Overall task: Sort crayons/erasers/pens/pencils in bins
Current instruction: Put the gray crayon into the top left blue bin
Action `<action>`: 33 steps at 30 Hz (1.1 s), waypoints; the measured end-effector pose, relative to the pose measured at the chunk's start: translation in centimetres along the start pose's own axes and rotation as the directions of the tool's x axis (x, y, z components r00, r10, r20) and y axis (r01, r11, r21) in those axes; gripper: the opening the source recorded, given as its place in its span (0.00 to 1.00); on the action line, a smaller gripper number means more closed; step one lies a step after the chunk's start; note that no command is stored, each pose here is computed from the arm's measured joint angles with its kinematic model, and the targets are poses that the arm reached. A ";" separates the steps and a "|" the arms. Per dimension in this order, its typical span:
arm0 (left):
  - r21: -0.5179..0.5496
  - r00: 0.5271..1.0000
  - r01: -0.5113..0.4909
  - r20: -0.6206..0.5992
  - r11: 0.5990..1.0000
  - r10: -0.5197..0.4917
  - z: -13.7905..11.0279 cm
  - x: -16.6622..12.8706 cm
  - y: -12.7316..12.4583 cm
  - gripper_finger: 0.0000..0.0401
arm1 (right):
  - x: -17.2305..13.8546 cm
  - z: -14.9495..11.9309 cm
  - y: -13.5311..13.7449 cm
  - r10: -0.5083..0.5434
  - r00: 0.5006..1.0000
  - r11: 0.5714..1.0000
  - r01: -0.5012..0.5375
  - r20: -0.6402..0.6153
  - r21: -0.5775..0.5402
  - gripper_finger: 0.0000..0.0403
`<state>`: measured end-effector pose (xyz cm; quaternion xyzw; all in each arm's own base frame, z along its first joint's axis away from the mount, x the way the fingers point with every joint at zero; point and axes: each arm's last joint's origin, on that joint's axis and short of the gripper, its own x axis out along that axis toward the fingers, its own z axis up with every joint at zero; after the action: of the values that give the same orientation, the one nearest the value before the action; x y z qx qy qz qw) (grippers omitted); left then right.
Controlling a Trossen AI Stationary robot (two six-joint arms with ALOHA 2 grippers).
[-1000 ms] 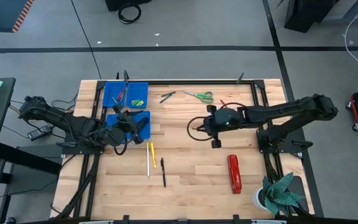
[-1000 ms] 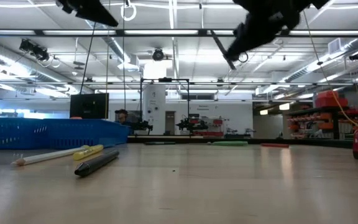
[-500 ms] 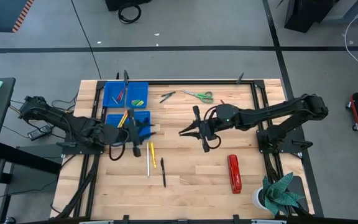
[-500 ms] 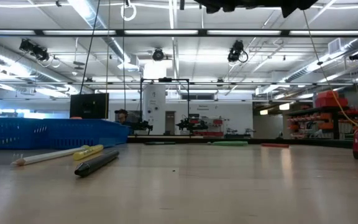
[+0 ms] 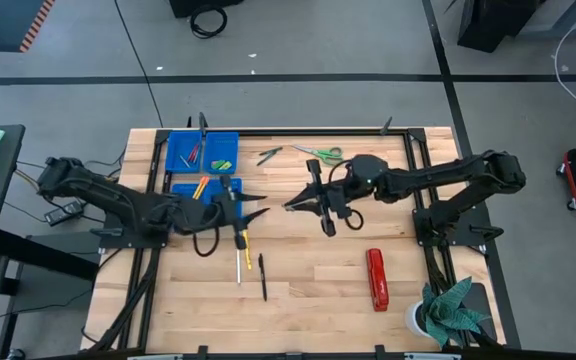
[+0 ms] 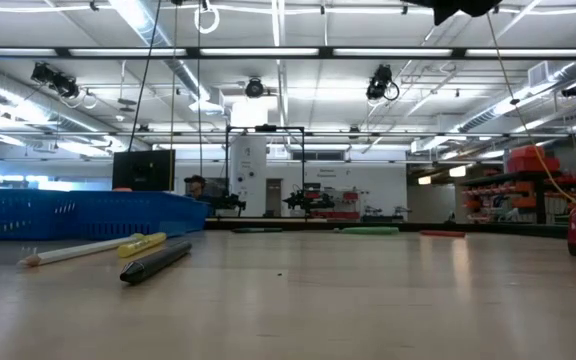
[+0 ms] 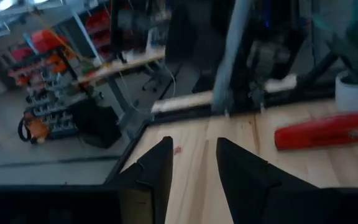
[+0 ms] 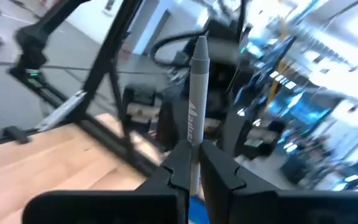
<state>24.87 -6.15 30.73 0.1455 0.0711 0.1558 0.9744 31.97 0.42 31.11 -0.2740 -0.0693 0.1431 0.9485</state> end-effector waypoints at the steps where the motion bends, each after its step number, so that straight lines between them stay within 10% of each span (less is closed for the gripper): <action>1: -0.004 1.000 -0.004 0.019 1.000 0.004 0.1 0.3 -0.2 0.33 | 0.0 -0.2 -0.1 0.019 1.000 1.000 -0.019 -0.009 0.025 0.07; 33: -0.006 0.997 0.035 0.073 0.999 -0.034 -1.4 2.8 -4.5 0.36 | -0.5 -2.3 1.6 0.230 0.956 0.971 -0.215 -0.179 0.100 0.07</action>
<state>28.57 -8.97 27.79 0.1462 0.0376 0.1338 0.9794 31.65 0.41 28.29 -0.2547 0.0584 0.2250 0.9387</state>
